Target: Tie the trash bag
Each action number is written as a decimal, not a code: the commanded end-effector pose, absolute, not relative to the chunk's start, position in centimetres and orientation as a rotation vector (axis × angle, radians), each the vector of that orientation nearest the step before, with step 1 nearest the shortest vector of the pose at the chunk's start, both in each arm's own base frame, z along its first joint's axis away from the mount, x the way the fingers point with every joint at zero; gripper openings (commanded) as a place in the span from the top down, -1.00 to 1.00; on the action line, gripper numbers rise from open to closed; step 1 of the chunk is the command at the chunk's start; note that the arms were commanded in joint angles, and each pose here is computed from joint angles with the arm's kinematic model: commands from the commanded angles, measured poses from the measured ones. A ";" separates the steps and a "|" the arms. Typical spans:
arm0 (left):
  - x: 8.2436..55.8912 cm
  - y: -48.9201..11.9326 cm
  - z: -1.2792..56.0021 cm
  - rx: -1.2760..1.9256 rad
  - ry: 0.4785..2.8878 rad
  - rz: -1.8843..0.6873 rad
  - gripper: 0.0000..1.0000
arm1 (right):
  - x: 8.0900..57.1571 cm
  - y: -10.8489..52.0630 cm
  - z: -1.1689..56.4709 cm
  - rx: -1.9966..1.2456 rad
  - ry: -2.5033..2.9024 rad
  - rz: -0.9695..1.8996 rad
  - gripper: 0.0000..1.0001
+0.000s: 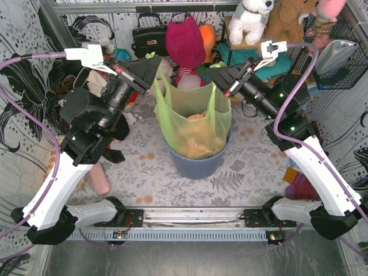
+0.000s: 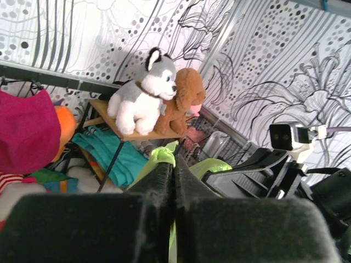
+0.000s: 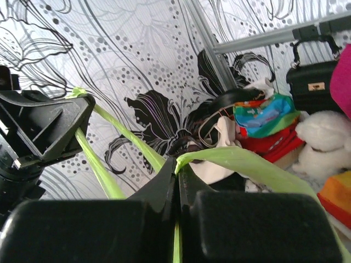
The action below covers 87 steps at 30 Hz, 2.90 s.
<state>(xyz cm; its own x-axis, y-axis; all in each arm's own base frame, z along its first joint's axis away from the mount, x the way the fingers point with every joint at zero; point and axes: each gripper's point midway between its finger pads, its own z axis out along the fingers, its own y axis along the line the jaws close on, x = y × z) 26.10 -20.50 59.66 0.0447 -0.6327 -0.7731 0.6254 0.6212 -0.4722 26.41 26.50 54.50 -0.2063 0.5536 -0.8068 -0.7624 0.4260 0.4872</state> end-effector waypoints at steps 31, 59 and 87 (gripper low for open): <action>19.9 -19.7 58.0 0.174 1.294 -1.045 -0.33 | 24.1 19.8 54.3 -0.143 1.575 0.878 -0.08; 19.1 -33.3 61.7 0.380 1.360 -1.301 -0.13 | 22.8 16.5 56.4 -0.027 1.493 0.829 0.33; 26.1 -37.5 57.0 0.299 1.468 -0.923 -0.04 | 20.8 12.0 55.8 0.095 1.435 0.739 0.51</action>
<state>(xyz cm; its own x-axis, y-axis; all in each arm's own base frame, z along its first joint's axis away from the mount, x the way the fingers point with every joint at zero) 25.37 -37.57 56.04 -0.2097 -0.3271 -0.9214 0.6932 0.6148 -0.3761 21.15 12.78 54.80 -0.0873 0.4882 -0.8684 -0.4018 0.7804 0.4791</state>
